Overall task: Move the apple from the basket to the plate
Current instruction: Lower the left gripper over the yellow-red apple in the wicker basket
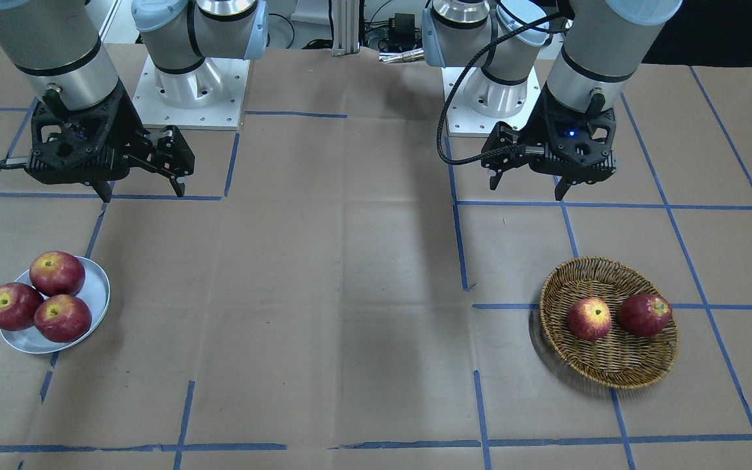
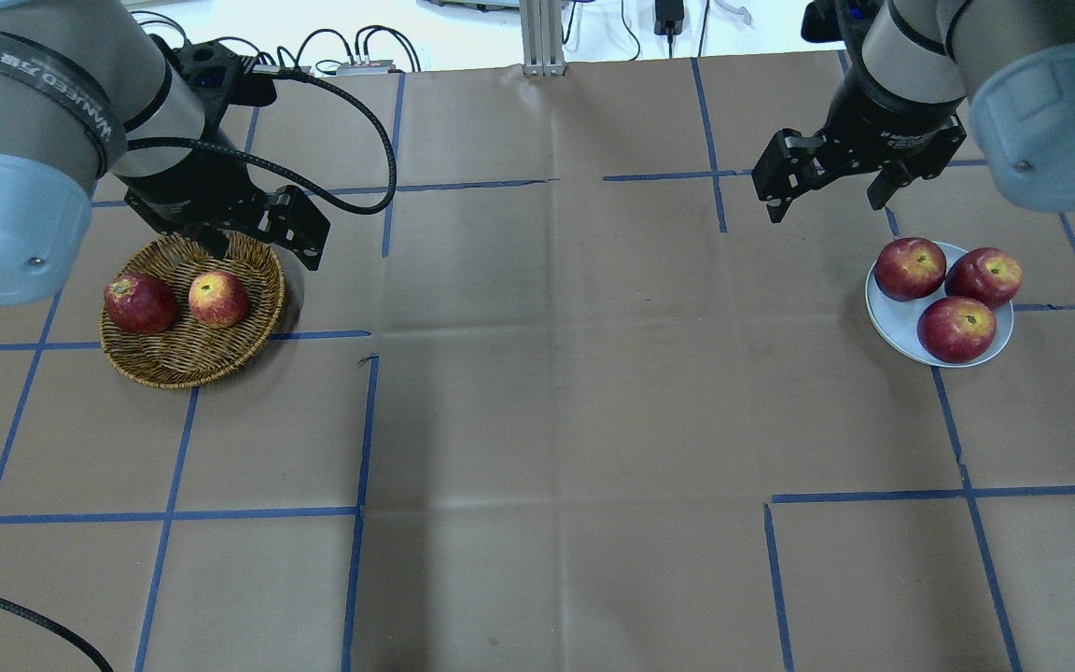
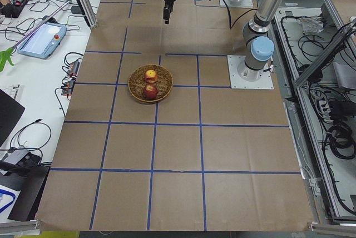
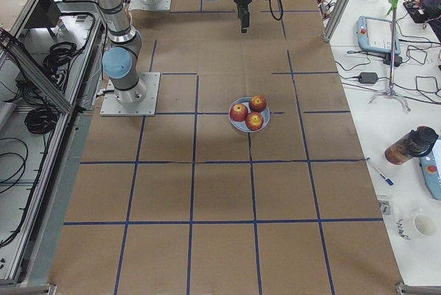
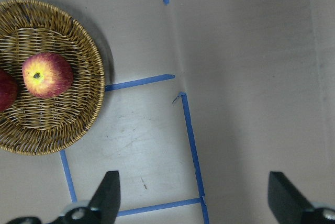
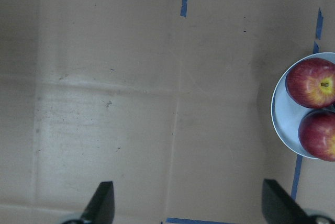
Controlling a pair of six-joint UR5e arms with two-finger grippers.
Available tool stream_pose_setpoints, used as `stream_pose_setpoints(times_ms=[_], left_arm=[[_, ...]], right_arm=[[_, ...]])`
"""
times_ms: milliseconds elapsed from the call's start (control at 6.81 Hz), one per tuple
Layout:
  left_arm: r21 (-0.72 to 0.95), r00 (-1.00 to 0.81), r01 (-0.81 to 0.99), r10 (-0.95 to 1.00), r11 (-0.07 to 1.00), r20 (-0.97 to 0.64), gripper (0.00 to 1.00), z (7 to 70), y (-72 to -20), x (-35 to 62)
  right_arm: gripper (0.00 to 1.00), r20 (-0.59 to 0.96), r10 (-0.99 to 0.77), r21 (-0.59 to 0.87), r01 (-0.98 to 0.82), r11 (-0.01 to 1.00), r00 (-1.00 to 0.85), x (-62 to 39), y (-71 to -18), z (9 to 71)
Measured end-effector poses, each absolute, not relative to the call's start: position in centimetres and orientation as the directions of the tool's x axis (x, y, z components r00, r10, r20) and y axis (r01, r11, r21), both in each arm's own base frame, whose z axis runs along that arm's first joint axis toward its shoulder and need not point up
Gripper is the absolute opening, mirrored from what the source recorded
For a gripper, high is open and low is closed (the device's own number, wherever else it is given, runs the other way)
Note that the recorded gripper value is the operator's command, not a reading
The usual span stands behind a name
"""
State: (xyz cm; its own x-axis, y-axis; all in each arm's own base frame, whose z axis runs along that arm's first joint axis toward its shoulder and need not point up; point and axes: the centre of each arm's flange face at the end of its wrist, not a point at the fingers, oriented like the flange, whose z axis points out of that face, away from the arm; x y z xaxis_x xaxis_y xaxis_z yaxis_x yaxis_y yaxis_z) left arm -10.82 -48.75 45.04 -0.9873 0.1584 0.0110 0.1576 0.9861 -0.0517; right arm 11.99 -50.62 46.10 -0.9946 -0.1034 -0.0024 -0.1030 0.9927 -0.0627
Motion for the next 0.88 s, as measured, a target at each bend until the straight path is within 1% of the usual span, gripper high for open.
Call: stream_pose_setpoints(times_ms=[881], left_arm=[[-0.047,-0.991,0.132,0.133,0.99,0.015,0.99,44.94,-49.3,-9.52]], right_arm=[[1.0,-0.002,-0.103,-0.063,-0.103,0.993,-0.995,11.99,-50.62,46.1]])
